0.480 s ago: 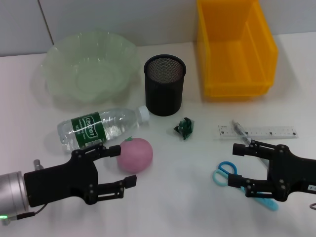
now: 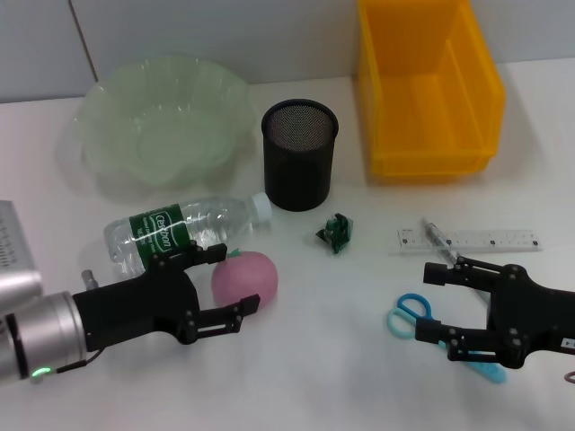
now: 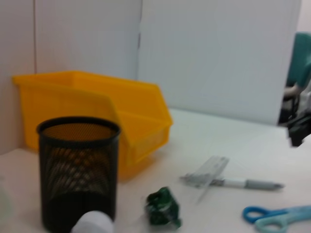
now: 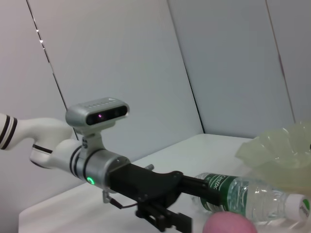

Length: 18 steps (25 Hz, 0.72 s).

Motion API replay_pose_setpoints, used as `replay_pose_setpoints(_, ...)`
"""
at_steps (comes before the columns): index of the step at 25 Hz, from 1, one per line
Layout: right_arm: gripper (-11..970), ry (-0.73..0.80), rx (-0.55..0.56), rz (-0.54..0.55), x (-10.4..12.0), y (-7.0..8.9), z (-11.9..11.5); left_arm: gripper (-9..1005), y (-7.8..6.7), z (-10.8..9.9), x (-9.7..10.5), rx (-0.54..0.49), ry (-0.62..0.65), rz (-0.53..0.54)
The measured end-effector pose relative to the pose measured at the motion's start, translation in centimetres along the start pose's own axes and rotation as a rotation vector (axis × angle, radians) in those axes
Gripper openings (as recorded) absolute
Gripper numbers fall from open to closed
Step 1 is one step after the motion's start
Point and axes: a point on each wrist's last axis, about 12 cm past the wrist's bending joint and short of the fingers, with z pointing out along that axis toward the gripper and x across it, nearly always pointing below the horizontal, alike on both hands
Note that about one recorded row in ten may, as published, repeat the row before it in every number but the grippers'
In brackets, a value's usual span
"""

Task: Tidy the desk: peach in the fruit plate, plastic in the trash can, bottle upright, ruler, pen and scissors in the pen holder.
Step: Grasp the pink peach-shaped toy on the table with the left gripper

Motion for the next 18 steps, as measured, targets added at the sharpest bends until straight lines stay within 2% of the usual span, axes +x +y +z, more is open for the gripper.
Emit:
replay_pose_setpoints(3, 806, 0.004, -0.003, 0.002, 0.0, 0.0, 0.1, 864, 0.4, 1.1, 0.4, -0.040, 0.055, 0.047)
replay_pose_setpoints(9, 805, 0.005, -0.002, 0.005, 0.0, 0.0, 0.1, 863, 0.7, 2.1, 1.1, -0.061, 0.138, 0.062)
replay_pose_setpoints(18, 806, 0.014, -0.008, 0.006, 0.0, -0.1, 0.2, 841, 0.7, 2.2, 1.3, -0.081, 0.138, 0.054)
